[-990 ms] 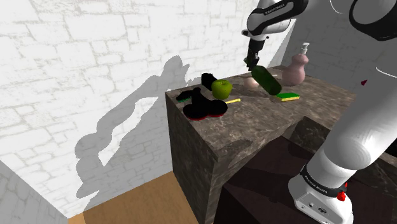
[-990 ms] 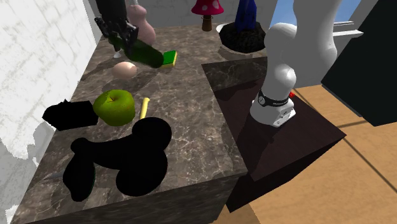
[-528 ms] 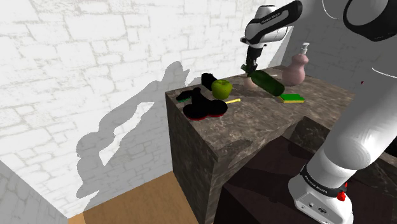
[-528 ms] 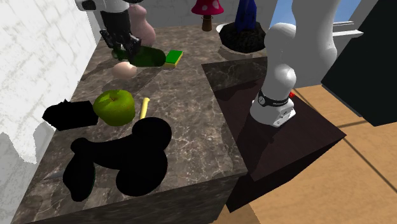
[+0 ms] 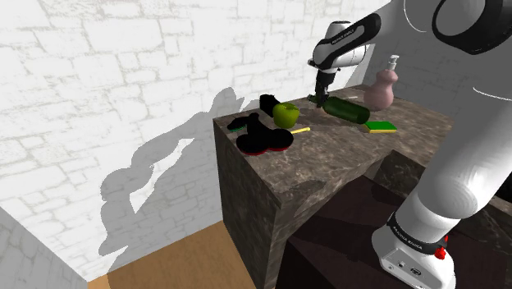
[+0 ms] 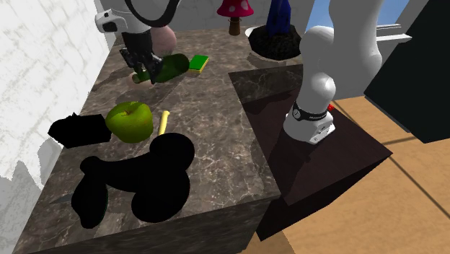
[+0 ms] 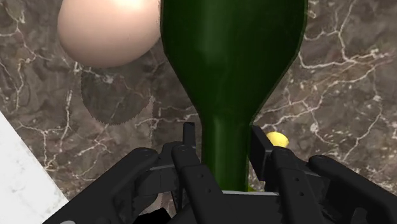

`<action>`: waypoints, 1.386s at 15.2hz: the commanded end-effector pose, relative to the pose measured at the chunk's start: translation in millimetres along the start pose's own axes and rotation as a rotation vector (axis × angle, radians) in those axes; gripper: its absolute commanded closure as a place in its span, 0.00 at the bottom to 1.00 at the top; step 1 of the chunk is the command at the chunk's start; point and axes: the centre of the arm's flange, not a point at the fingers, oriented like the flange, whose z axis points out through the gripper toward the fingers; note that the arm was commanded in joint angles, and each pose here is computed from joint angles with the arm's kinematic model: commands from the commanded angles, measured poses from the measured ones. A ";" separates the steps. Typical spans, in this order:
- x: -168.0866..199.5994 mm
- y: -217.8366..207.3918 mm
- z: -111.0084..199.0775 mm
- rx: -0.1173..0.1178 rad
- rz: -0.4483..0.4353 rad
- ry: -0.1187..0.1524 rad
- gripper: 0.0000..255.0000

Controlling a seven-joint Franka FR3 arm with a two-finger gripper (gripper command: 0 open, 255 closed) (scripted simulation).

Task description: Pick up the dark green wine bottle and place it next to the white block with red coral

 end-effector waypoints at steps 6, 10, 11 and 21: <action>-1.3 -4.6 36.3 0.000 0.001 0.000 1.00; -1.1 -7.5 57.2 0.000 0.001 0.000 1.00; -1.1 -8.1 61.8 0.000 0.001 0.000 1.00; -1.0 -8.1 61.8 0.000 0.001 0.000 0.00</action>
